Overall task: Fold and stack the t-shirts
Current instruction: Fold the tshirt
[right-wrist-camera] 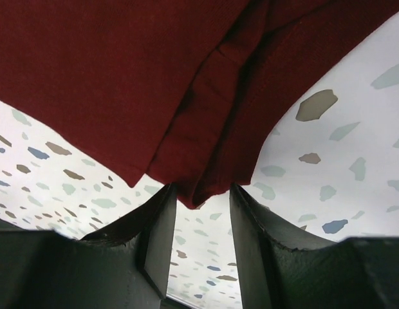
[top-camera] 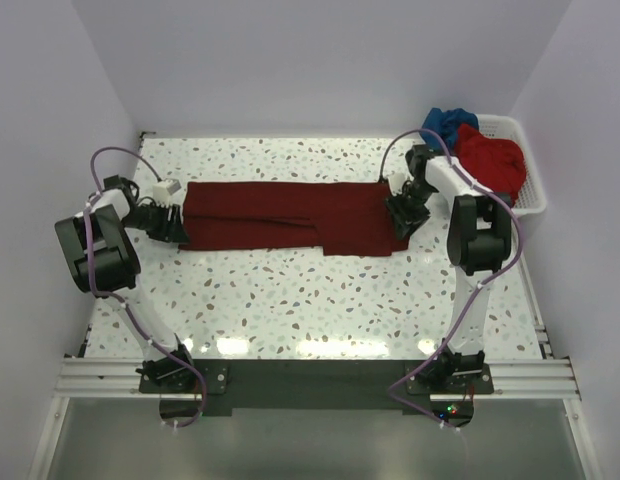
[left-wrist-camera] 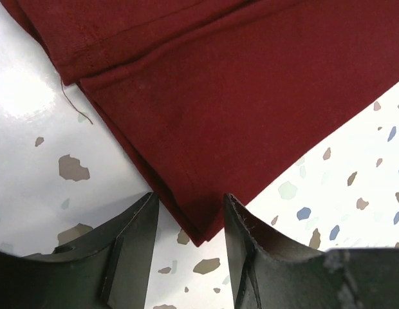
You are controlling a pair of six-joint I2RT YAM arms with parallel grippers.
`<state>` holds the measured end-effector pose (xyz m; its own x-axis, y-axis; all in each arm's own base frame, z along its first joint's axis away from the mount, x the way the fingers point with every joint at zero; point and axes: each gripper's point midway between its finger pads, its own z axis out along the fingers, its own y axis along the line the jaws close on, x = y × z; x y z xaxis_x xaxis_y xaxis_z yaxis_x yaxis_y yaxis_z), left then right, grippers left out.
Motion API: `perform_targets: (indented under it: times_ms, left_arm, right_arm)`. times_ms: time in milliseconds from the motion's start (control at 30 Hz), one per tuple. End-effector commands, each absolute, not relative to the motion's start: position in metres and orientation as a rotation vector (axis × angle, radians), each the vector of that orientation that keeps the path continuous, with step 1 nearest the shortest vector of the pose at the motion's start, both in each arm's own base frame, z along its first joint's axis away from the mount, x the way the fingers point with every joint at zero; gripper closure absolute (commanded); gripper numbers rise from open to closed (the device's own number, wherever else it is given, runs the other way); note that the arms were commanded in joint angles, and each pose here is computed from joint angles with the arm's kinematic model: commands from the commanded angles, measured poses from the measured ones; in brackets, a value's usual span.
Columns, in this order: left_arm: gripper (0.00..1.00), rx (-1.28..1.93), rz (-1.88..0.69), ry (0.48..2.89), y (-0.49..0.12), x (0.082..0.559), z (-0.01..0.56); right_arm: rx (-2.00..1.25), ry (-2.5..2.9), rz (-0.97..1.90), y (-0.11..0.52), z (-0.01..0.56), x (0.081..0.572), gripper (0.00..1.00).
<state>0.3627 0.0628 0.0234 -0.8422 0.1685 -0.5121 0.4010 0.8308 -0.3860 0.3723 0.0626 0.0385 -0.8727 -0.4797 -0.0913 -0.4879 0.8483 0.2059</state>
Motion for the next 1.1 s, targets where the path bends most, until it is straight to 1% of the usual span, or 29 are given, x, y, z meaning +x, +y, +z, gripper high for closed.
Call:
perform_targets:
  times_ms: [0, 100, 133, 200, 233, 267, 300, 333, 367, 400, 567, 633, 767, 867, 900, 933, 967, 1000, 1033, 1067]
  left_arm:
    - [0.50, 0.375, -0.742, 2.527, 0.057, 0.363, 0.015]
    - [0.51, 0.359, -0.774, 2.527, 0.054, 0.361, 0.013]
    - [0.53, 0.352, -0.777, 2.530, 0.053, 0.361, 0.012]
    - [0.64, 0.349, -0.778, 2.540, 0.053, 0.360, 0.010]
    - [0.70, 0.345, -0.776, 2.549, 0.054, 0.359, 0.009]
    - [0.75, 0.355, -0.772, 2.553, 0.056, 0.359, 0.009]
    - [0.85, 0.359, -0.778, 2.573, 0.055, 0.354, 0.009]
    - [0.90, 0.360, -0.777, 2.580, 0.057, 0.353, 0.009]
    - [0.98, 0.374, -0.765, 2.577, 0.059, 0.353, 0.013]
    - [1.00, 0.366, -0.763, 2.592, 0.062, 0.349, 0.015]
    - [1.00, 0.406, -0.687, 2.626, 0.084, 0.339, 0.027]
    - [1.00, 0.451, -0.663, 2.662, 0.088, 0.327, 0.027]
    - [1.00, 0.519, -0.629, 2.719, 0.086, 0.297, 0.023]
    - [1.00, 0.573, -0.620, 2.726, 0.082, 0.282, 0.017]
    - [0.92, 0.588, -0.639, 2.703, 0.077, 0.281, 0.017]
    - [0.84, 0.617, -0.666, 2.680, 0.072, 0.277, 0.016]
    - [0.72, 0.635, -0.673, 2.646, 0.068, 0.278, 0.022]
    - [0.66, 0.644, -0.712, 2.597, 0.061, 0.280, 0.029]
    - [0.63, 0.689, -0.709, 2.539, 0.059, 0.286, 0.037]
    - [0.59, 0.719, -0.679, 2.479, 0.057, 0.292, 0.053]
  right_arm:
    - [-0.770, 2.990, 0.368, 0.065, 0.028, 0.370, 0.58]
    - [-0.780, 2.998, 0.362, 0.063, 0.022, 0.366, 0.62]
    - [-0.784, 3.006, 0.357, 0.063, 0.019, 0.365, 0.67]
    - [-0.787, 3.015, 0.346, 0.060, 0.014, 0.364, 0.75]
    - [-0.789, 3.021, 0.333, 0.059, 0.013, 0.363, 0.85]
    - [-0.791, 3.020, 0.325, 0.058, 0.013, 0.364, 0.90]
    - [-0.796, 3.020, 0.321, 0.058, 0.014, 0.363, 0.95]
    - [-0.799, 3.018, 0.308, 0.056, 0.016, 0.362, 1.00]
    - [-0.806, 3.011, 0.276, 0.053, 0.020, 0.363, 1.00]
    - [-0.810, 3.019, 0.262, 0.049, 0.023, 0.360, 1.00]
    - [-0.852, 3.026, 0.184, 0.034, 0.043, 0.346, 1.00]
    - [-0.872, 3.052, 0.180, 0.030, 0.047, 0.335, 1.00]
    - [-0.922, 3.133, 0.198, 0.025, 0.041, 0.298, 1.00]
    - [-0.925, 3.154, 0.228, 0.025, 0.036, 0.281, 1.00]
    - [-0.921, 3.151, 0.236, 0.027, 0.036, 0.279, 1.00]
    - [-0.914, 3.141, 0.300, 0.034, 0.038, 0.277, 0.94]
    - [-0.907, 3.132, 0.327, 0.037, 0.042, 0.277, 0.83]
    - [-0.892, 3.128, 0.344, 0.039, 0.047, 0.277, 0.68]
    - [-0.874, 3.085, 0.399, 0.047, 0.058, 0.278, 0.62]
    - [-0.865, 3.057, 0.410, 0.050, 0.068, 0.282, 0.59]
